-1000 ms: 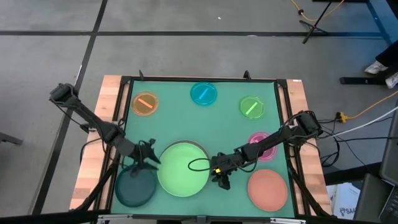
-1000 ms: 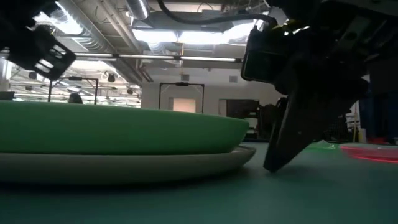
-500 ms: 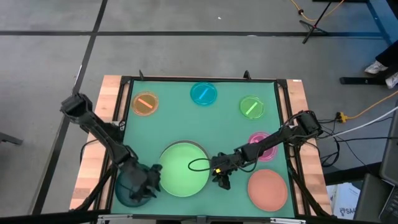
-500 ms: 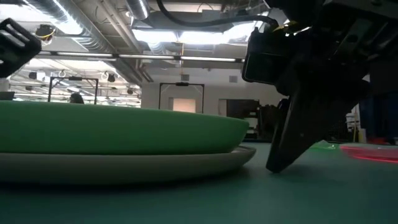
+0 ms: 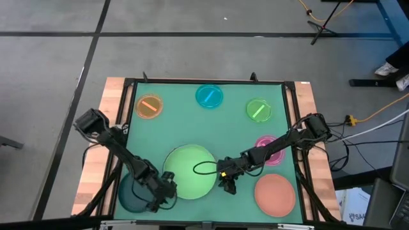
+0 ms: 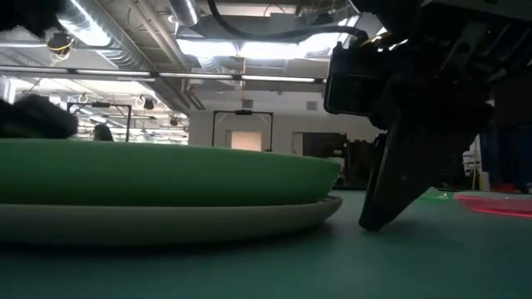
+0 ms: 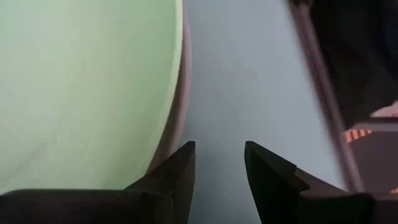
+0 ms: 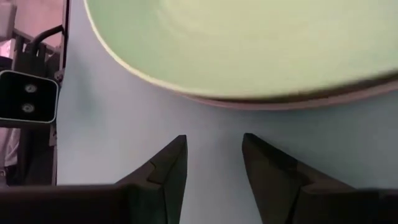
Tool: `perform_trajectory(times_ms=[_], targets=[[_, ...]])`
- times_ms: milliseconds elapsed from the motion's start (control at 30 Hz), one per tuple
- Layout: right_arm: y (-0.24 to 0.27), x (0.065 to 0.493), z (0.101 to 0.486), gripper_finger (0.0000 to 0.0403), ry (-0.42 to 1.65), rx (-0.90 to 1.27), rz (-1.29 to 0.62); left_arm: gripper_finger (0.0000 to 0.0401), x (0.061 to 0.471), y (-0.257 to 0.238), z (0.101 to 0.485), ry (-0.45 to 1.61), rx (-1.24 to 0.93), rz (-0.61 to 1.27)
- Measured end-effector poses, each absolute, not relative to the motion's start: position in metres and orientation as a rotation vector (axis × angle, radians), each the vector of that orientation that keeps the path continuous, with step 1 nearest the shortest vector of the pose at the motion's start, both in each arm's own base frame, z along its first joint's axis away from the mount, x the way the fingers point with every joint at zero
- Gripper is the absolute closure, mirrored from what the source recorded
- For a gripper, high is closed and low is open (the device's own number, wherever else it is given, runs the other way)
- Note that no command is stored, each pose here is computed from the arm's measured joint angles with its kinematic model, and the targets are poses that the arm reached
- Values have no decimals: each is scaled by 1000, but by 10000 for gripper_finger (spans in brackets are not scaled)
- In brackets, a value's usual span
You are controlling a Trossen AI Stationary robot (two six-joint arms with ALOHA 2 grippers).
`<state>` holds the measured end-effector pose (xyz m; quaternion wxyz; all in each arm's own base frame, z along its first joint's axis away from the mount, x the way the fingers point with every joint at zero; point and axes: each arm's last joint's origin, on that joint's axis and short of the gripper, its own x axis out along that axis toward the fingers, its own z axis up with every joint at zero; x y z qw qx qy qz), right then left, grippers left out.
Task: Stack plastic plates
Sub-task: Move the stacked plate to the center of the table
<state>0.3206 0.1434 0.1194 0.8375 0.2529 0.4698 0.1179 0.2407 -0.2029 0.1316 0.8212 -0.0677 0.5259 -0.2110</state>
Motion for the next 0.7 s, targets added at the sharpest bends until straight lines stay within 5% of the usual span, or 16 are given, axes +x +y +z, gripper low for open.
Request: perform_trajectory(times_ms=[367,700], targets=[[143,319,122,249,1006,529,265,269,252,-184,127,1126,-98,-371],[125,290,169,249,1058,442,130,269,270,-157,126,1087,-16,-329]])
